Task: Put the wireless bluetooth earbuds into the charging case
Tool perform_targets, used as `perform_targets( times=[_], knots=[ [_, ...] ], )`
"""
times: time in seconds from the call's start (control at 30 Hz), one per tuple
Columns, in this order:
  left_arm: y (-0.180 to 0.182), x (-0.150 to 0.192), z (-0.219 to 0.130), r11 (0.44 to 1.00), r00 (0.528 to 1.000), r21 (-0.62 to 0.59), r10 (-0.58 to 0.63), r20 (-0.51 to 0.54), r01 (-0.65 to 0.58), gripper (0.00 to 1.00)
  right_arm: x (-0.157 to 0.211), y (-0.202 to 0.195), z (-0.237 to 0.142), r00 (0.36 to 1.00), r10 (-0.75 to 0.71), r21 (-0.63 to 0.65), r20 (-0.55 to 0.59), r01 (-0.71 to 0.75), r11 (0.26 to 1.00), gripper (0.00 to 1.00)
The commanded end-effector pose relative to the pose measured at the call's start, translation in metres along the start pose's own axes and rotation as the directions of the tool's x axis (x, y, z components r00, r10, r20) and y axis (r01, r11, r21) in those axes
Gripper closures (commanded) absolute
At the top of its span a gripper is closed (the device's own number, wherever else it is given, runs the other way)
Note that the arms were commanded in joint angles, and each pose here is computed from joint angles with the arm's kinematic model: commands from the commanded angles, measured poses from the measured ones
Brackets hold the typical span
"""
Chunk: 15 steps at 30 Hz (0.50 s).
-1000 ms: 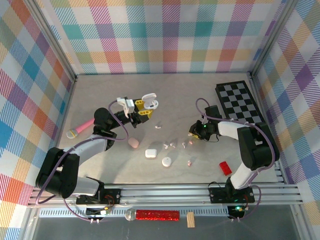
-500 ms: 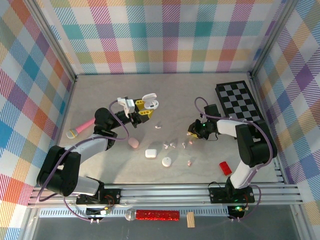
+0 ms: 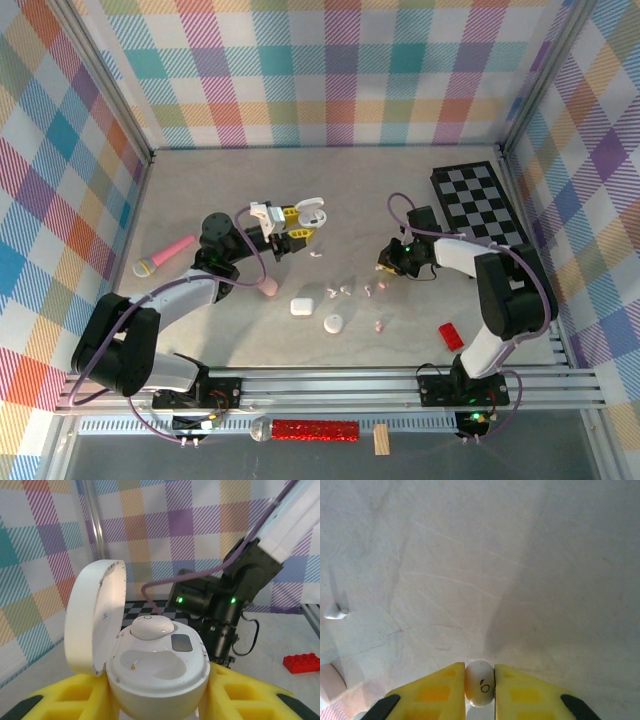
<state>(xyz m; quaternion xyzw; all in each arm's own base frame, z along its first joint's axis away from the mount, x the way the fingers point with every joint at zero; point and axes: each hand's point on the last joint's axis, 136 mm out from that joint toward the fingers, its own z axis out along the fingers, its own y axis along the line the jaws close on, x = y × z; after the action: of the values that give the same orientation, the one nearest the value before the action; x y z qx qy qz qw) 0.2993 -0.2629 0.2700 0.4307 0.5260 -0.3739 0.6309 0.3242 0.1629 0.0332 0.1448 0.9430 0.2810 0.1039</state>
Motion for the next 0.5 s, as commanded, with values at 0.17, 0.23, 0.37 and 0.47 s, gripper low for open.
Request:
perform_targets(
  times=[0.17,0.23,0.37,0.47],
  knots=[
    [0.009,-0.008,0.028,0.996,0.991,-0.067,0.073,0.117,-0.065,0.62,0.002,0.028,-0.066,0.990,-0.106,0.011,0.092,0.106,0.994,0.83],
    [0.010,-0.006,0.034,0.995,0.988,-0.078,0.070,0.136,-0.059,0.62,0.003,0.039,-0.084,0.983,-0.138,0.019,0.122,0.137,0.990,0.83],
    [0.011,0.007,0.047,0.996,0.990,-0.076,0.063,0.124,-0.054,0.62,0.008,0.067,-0.119,0.962,-0.210,0.012,0.174,0.212,0.977,0.83],
    [0.010,0.018,0.057,0.996,0.992,-0.072,0.065,0.106,-0.057,0.62,0.013,0.091,-0.135,0.945,-0.262,-0.016,0.194,0.270,0.963,0.83]
  ],
)
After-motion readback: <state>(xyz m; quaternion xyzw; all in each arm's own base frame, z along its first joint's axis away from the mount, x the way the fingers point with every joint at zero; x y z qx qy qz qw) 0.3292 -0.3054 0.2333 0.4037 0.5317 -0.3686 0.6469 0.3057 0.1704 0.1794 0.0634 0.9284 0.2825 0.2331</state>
